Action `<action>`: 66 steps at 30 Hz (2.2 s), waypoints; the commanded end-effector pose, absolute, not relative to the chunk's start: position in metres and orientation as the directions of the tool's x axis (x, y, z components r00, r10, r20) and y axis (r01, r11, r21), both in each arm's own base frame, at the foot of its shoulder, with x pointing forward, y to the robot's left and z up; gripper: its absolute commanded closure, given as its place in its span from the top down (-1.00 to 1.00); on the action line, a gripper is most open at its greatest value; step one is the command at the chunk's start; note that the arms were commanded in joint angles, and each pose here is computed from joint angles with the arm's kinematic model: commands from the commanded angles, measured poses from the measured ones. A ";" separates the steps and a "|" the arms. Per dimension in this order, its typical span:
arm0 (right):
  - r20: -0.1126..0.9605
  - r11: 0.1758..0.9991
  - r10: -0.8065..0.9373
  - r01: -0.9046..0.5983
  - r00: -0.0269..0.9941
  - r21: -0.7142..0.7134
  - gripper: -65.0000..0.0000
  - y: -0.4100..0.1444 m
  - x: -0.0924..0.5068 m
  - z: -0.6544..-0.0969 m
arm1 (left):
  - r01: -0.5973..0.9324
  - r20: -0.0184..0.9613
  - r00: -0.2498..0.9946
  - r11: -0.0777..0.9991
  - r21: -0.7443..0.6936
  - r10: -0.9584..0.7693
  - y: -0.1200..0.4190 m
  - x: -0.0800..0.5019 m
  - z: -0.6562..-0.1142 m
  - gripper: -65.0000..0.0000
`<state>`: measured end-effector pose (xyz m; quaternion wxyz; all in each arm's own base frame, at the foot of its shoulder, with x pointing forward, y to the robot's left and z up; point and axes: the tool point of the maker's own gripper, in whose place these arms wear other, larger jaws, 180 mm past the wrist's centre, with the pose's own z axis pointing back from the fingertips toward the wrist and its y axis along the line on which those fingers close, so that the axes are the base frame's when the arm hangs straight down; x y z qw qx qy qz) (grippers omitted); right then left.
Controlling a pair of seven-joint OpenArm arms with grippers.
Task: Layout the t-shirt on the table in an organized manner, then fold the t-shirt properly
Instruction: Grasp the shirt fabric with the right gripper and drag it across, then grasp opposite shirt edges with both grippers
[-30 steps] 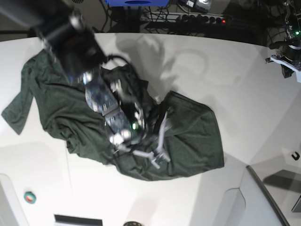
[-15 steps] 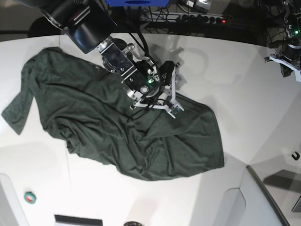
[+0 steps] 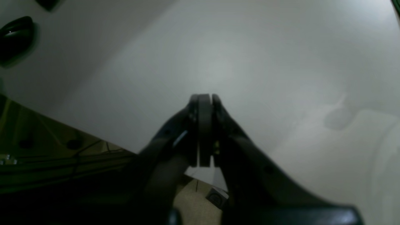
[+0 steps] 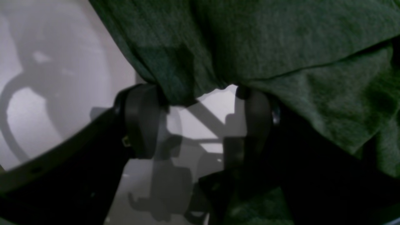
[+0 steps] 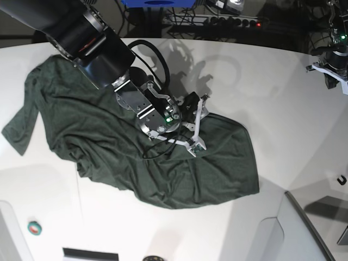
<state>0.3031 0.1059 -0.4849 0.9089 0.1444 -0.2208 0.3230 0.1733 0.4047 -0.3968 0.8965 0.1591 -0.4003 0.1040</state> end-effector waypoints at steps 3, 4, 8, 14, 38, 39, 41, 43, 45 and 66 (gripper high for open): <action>0.519 0.744 0.517 -0.657 0.681 0.123 -0.24 0.115 0.309 -0.475 | -0.314 0.772 0.635 0.923 0.221 0.032 0.412 0.179 -0.385 -1.00; 0.519 0.744 0.517 -0.657 0.681 0.123 -0.42 0.115 0.309 -0.475 | -0.314 0.772 0.635 0.923 0.221 0.032 0.412 0.179 -0.385 -1.00; 0.518 0.739 0.521 -0.662 0.678 0.123 -0.78 0.116 0.309 -0.474 | -0.313 0.773 0.634 0.924 0.219 0.031 0.412 0.180 -0.384 -1.00; 0.552 0.679 0.564 -0.726 0.614 0.113 -0.90 0.139 0.298 -0.446 | -0.315 0.777 0.629 0.924 0.217 0.031 0.412 0.182 -0.383 -1.00; 0.730 0.588 0.614 -0.791 0.300 -0.169 -0.93 0.163 0.399 -0.362 | -0.322 0.776 0.628 0.924 0.205 0.047 0.408 0.180 -0.387 -1.00; 0.737 0.598 0.607 -0.781 0.297 -0.178 -0.91 0.159 0.408 -0.365 | -0.322 0.776 0.628 0.924 0.205 0.047 0.408 0.180 -0.387 -1.00; 0.746 0.614 0.597 -0.767 0.295 -0.189 -0.64 0.152 0.420 -0.371 | -0.322 0.776 0.629 0.925 0.202 0.050 0.407 0.180 -0.388 -1.00; 0.740 0.641 0.597 -0.739 0.309 -0.209 -0.06 0.142 0.432 -0.373 | -0.328 0.777 0.626 0.925 0.190 0.063 0.403 0.179 -0.391 -1.00; 0.752 0.687 0.575 -0.690 0.324 -0.228 0.41 0.136 0.442 -0.367 | -0.318 0.778 0.625 0.932 0.175 0.067 0.394 0.183 -0.394 -1.00; 0.737 0.938 0.263 -0.343 0.623 -0.045 0.14 -0.083 0.301 -0.367 | -0.169 0.817 0.514 0.965 -0.201 0.260 0.233 0.354 -0.404 0.24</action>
